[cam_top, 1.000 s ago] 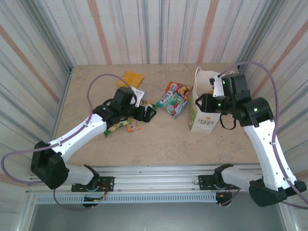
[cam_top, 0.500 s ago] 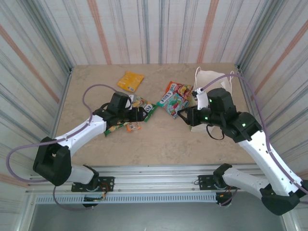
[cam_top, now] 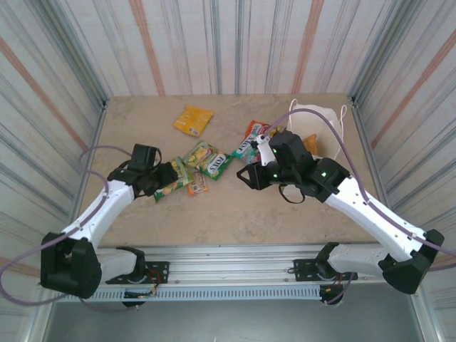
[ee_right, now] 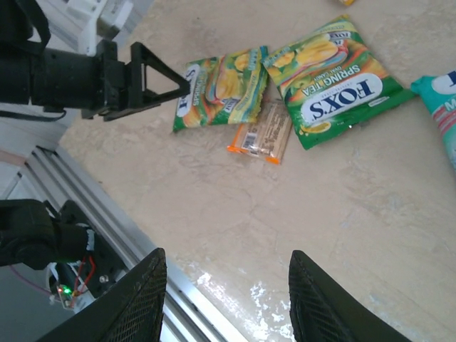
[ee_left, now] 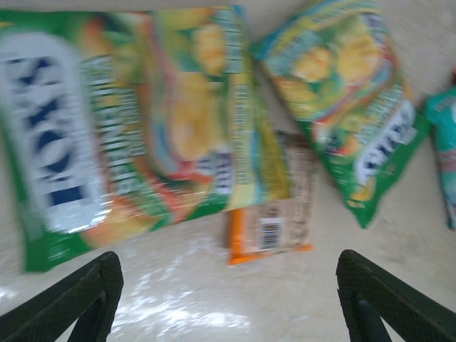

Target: Place the snacks into the paper bag

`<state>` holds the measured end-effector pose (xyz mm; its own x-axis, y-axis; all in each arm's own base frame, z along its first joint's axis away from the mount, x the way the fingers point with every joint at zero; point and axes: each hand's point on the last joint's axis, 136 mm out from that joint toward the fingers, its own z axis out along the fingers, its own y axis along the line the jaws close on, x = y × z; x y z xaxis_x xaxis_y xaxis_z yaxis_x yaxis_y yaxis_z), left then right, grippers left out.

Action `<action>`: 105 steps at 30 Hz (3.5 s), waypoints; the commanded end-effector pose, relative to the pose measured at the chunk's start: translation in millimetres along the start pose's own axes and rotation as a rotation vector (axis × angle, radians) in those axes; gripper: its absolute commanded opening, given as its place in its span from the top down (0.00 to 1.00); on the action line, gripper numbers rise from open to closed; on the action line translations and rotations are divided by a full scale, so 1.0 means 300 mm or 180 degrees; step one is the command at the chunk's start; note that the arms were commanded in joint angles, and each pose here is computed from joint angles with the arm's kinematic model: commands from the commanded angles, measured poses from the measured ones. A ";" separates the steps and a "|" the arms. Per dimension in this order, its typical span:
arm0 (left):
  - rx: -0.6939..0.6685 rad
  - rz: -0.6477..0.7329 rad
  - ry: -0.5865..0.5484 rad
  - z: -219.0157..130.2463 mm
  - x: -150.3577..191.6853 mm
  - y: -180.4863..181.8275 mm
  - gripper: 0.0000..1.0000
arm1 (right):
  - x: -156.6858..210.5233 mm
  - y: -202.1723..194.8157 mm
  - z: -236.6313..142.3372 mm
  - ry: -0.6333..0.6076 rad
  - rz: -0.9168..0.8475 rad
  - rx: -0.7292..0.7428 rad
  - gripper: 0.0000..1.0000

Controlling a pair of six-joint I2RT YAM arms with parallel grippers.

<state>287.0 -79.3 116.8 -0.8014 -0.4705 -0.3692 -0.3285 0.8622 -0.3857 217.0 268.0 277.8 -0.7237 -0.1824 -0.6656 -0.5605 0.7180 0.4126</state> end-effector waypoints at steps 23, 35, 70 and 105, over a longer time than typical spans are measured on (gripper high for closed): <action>-0.0438 -0.0415 0.0343 0.147 -0.016 0.234 0.22 | -0.013 0.015 0.028 0.0123 -0.0135 0.0039 0.52; -0.0393 -0.0434 0.0468 0.216 0.036 0.256 0.36 | -0.016 0.012 0.016 0.0081 -0.0144 0.0052 0.52; 0.0783 0.0807 0.0231 -0.065 -0.052 -0.053 1.00 | -0.021 0.008 -0.022 -0.0144 -0.0166 0.0027 0.51; 0.2358 0.5536 -0.0888 -0.486 0.283 -0.522 1.00 | 0.017 0.012 -0.054 -0.0368 -0.1284 -0.0072 0.45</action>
<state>202.7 -219.8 248.9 -0.0221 0.6396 -0.7684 0.9567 0.2367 0.1695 212.3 256.1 284.6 -0.4689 -0.3178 -0.8241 -0.7444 0.6444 0.1751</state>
